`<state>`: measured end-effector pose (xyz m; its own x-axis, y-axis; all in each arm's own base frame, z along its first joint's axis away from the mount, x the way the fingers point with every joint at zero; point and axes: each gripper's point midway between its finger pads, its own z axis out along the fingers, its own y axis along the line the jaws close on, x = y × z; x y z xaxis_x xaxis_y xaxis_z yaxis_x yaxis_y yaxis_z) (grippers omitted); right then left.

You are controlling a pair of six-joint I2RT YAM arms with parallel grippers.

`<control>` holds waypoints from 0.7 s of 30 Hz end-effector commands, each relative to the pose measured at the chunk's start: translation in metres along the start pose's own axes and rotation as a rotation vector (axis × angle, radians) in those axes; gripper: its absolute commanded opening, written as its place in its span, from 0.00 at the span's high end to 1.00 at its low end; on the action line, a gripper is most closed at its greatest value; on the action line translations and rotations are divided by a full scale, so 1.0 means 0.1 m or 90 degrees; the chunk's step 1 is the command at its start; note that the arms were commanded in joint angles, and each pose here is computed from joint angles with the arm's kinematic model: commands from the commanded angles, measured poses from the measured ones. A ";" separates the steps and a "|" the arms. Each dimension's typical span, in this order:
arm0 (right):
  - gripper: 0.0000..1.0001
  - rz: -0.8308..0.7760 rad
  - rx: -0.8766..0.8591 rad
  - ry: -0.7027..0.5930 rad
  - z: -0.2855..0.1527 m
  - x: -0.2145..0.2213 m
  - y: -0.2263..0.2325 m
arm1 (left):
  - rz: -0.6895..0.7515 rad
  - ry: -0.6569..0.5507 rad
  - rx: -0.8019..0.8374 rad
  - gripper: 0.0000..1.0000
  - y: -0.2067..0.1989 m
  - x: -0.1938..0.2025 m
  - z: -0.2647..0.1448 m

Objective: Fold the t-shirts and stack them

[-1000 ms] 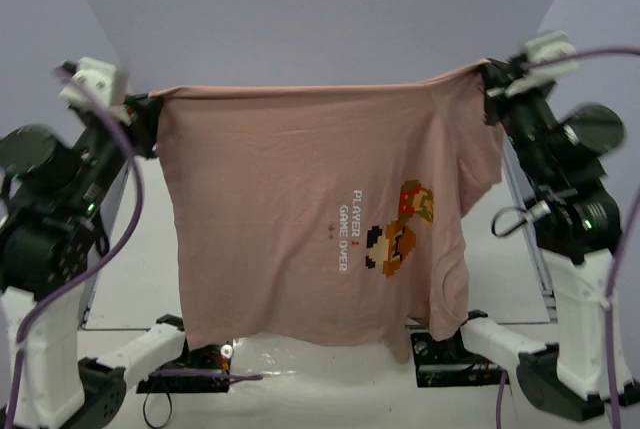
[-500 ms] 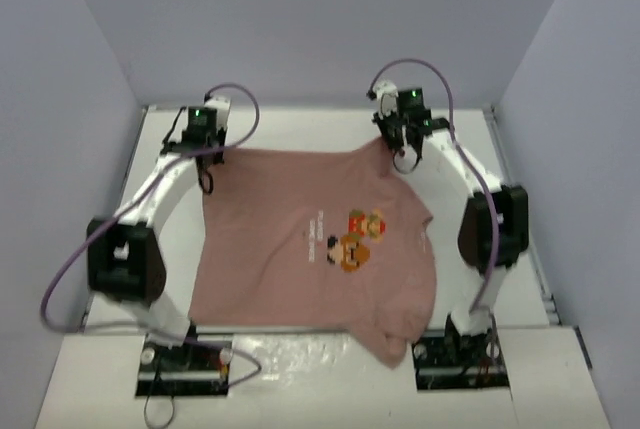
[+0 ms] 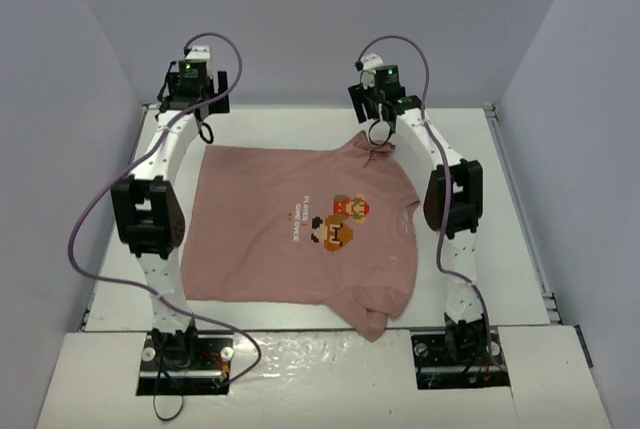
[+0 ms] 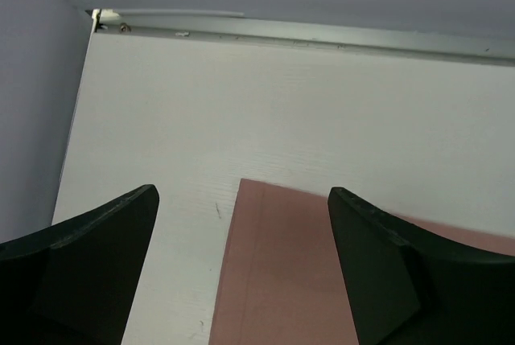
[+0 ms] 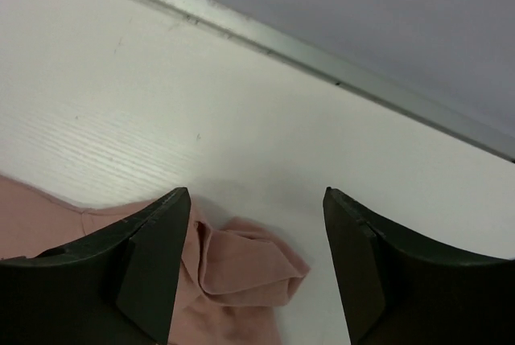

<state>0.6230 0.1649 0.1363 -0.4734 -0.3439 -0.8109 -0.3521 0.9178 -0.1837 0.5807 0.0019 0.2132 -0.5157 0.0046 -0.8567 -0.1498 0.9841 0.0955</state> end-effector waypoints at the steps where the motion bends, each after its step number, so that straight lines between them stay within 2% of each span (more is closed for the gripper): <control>1: 0.34 0.082 0.101 -0.084 -0.89 -0.58 -0.36 | -0.066 -0.047 0.057 0.14 -0.02 -0.50 -0.86; 3: 0.34 0.134 0.113 -0.079 -1.20 -0.48 -0.38 | -0.102 -0.020 0.078 0.14 -0.05 -0.36 -1.13; 5: 0.34 0.225 0.112 -0.060 -1.35 -0.24 -0.32 | -0.126 0.044 0.088 0.14 -0.11 0.09 -1.20; 6: 0.34 0.256 0.111 -0.019 -1.35 0.08 -0.24 | -0.148 0.072 0.090 0.14 -0.14 0.29 -1.24; 9: 0.34 0.329 0.105 0.037 -1.59 0.63 -0.05 | -0.196 0.131 0.104 0.14 -0.21 0.78 -1.46; 11: 0.34 0.360 0.104 0.074 -1.67 0.95 0.05 | -0.201 0.174 0.102 0.14 -0.27 1.12 -1.53; 13: 0.34 0.388 0.110 0.111 -1.75 1.29 0.16 | -0.195 0.240 0.093 0.14 -0.33 1.64 -1.60; 16: 0.33 0.409 0.116 0.166 -1.81 1.73 0.30 | -0.218 0.284 0.084 0.14 -0.36 1.98 -1.66; 21: 0.34 0.401 0.125 0.237 -1.74 2.19 0.41 | -0.227 0.346 0.065 0.14 -0.39 2.46 -1.58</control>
<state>0.3561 0.0888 0.0479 -0.8213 0.1886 -0.5385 0.1610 0.9820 0.0983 0.3121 -0.0579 0.0750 -0.8531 -0.3129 -0.4176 -0.2735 0.9497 -0.1528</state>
